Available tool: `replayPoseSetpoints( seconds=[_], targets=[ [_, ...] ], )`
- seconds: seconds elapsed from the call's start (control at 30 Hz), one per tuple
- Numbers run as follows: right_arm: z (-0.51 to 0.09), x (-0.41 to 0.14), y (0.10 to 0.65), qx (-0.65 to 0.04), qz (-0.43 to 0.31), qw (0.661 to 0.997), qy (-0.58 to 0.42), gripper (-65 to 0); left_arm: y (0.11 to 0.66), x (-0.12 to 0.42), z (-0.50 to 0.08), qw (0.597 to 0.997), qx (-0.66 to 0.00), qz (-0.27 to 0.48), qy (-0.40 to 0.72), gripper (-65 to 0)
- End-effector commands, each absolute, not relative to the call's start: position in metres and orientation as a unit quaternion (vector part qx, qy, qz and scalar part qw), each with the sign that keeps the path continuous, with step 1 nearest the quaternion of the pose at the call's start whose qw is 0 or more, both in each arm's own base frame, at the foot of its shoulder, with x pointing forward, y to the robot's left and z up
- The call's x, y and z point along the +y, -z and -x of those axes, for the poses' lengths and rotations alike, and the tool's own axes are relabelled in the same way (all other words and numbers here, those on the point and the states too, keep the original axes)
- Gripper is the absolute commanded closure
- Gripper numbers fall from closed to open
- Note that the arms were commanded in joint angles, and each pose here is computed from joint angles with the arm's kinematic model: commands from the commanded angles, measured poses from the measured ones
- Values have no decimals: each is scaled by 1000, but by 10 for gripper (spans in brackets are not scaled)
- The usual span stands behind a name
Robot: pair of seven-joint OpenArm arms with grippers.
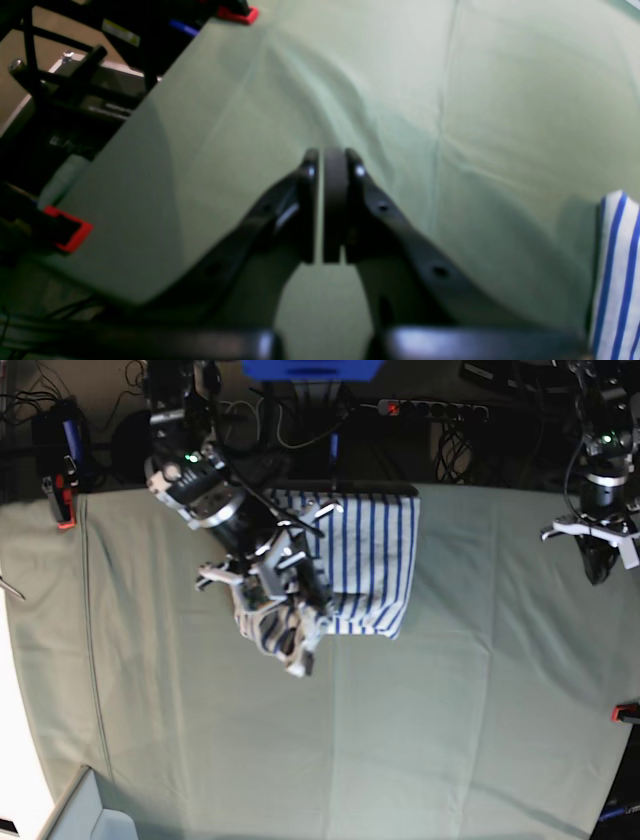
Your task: Layout the t-shirt on the table in an organized manner, then fold the t-shirt properly
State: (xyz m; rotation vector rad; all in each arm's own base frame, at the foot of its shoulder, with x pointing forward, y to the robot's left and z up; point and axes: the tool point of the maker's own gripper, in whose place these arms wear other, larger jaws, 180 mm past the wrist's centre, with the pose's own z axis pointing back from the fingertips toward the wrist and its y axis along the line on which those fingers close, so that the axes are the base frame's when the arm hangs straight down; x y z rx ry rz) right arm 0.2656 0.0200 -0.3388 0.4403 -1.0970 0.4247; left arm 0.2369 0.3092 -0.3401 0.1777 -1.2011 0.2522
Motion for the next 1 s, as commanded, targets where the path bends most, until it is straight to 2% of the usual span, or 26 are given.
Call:
replayPoseSetpoints(
  seconds=[0.0, 0.23, 0.5, 0.67, 0.97],
  targets=[
    [-272, 27, 330, -530, -219, 797, -190, 0, 328, 313, -239, 802, -580, -90, -112, -22],
    [-275, 35, 350, -507, -228, 808, -193, 0, 330, 314, -236, 805, -576, -93, -110, -22],
    [-274, 70, 336, -513, -257, 784, -235, 0, 329, 314, -237, 803, -578, -91, -112, -22],
    [-274, 77, 338, -509, -264, 783, -241, 0, 330, 314, -236, 805, -576, -92, -111, -22],
    [-283, 81, 362, -483, -263, 798, -248, 0, 341, 316, -231, 811, -565, -91, -120, -22]
  ],
)
